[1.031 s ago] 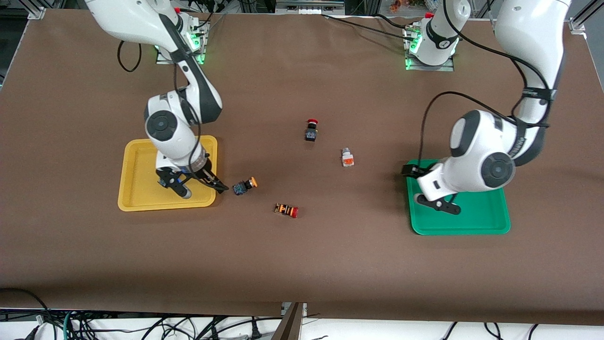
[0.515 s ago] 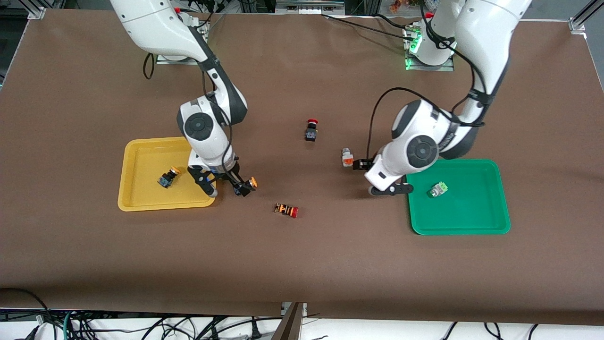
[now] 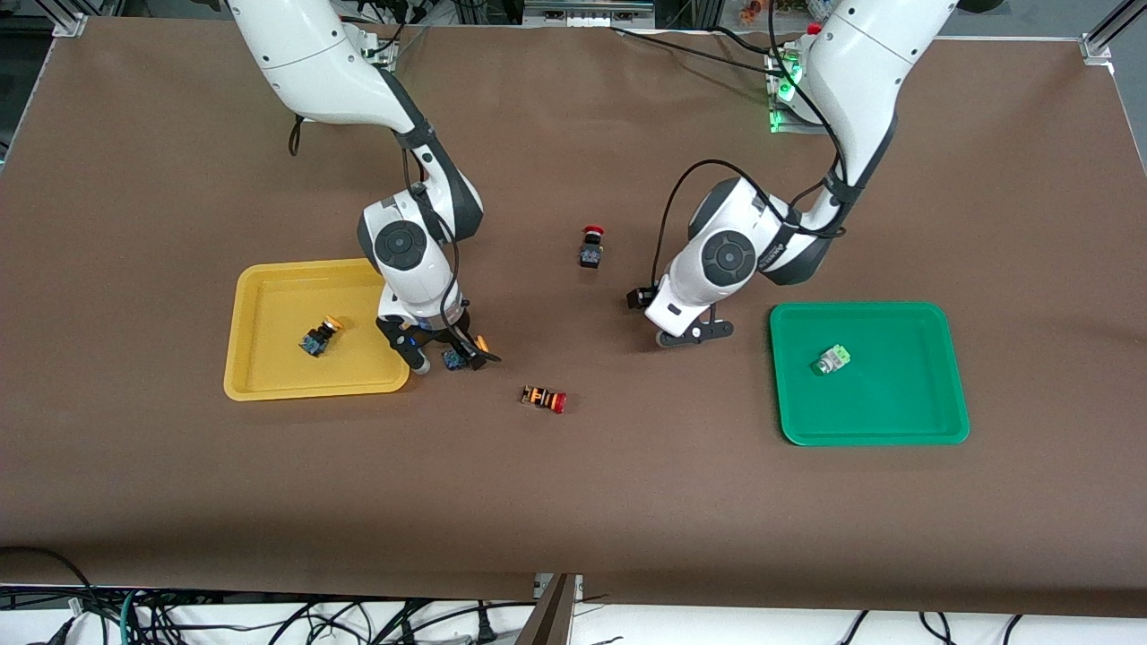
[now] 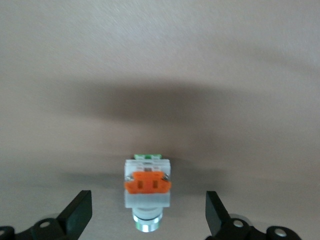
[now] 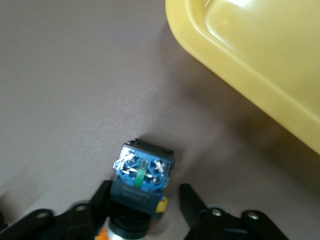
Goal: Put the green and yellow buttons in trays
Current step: 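Grasp the second blue button with the right gripper while the left gripper grasps orange, then carry the blue button to the yellow tray while the left gripper carries orange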
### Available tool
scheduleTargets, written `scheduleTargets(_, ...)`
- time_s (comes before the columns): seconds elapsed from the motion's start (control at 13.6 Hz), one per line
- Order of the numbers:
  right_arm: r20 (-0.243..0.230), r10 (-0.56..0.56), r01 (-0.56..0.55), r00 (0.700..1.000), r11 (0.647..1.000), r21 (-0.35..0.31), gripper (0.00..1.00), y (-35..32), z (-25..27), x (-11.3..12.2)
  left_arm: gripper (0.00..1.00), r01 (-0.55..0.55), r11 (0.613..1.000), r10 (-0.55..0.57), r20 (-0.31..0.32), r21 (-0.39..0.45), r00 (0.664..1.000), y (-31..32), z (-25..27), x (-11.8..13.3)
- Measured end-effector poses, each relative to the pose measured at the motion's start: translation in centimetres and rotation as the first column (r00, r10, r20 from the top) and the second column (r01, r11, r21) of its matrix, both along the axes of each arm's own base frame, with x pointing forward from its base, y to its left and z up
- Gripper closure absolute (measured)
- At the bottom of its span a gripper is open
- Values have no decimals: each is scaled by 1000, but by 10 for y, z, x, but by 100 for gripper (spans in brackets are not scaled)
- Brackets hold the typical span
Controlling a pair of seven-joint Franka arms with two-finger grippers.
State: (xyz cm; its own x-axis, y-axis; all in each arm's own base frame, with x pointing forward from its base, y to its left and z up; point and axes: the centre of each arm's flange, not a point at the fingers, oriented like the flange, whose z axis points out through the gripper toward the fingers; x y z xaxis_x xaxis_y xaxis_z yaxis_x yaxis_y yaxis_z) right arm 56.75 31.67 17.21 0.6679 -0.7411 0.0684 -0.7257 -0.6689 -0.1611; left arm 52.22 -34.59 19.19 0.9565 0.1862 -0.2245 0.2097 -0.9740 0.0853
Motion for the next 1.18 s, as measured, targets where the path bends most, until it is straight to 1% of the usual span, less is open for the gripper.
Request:
scheduleTargets(0.07, 1, 3, -3, 1000, 1000, 0, 54, 1, 0, 0, 0, 0, 1000, 0, 4, -3, 1000, -1, -4, -2)
scheduleTargets(0.15, 3, 6, -6, 1000, 1000, 1, 56, 2, 1, 0, 0, -1, 1000, 1, 1, -2, 1000, -1, -8, -3)
scheduleTargets(0.22, 7, 11, -11, 1000, 1000, 2, 56, 3, 3, 2, 0, -2, 1000, 2, -8, 1, 1000, 0, -15, -4)
scheduleTargets(0.29, 12, 19, -19, 1000, 1000, 2, 56, 4, 8, 6, 9, -3, 1000, 3, -16, 4, 1000, 1, -21, -6)
scheduleTargets(0.37, -2, 35, -35, 999, 999, -13, 56, 4, 16, 12, 19, -3, 1000, 3, -20, 4, 1000, 1, -25, -6)
scheduleTargets(0.44, -43, 72, -74, 996, 996, -46, 56, -1, 28, 22, 31, -4, 1000, 4, -20, 4, 1000, 1, -25, -6)
scheduleTargets(0.52, -103, 129, -138, 986, 987, -80, 56, -11, 45, 34, 39, -4, 1000, 4, -16, 2, 1000, 1, -23, -5)
scheduleTargets(0.59, -156, 195, -212, 968, 972, -98, 56, -28, 64, 46, 53, -5, 1000, 5, -11, 0, 1000, 0, -21, -3)
scheduleTargets(0.66, -184, 256, -277, 949, 956, -99, 56, -50, 82, 58, 59, -5, 1000, 5, -7, -1, 1000, 0, -18, -2)
scheduleTargets(0.81, -201, 346, -369, 916, 925, -89, 56, -98, 104, 74, 59, -6, 1000, 6, -24, 17, 1000, 7, -4, 3)
scheduleTargets(0.96, -211, 400, -423, 892, 902, -81, 56, -127, 107, 75, 59, -3, 998, 6, -41, 65, 999, 30, 25, 15)
scheduleTargets(1.03, -208, 418, -441, 884, 894, -79, 56, -136, 103, 72, 59, 14, 995, -10, -42, 101, 999, 51, 41, 24)
scheduleTargets(1.18, -171, 433, -451, 885, 889, -84, 56, -149, 87, 61, 59, 81, 984, -70, -77, 156, 995, 101, 68, 45)
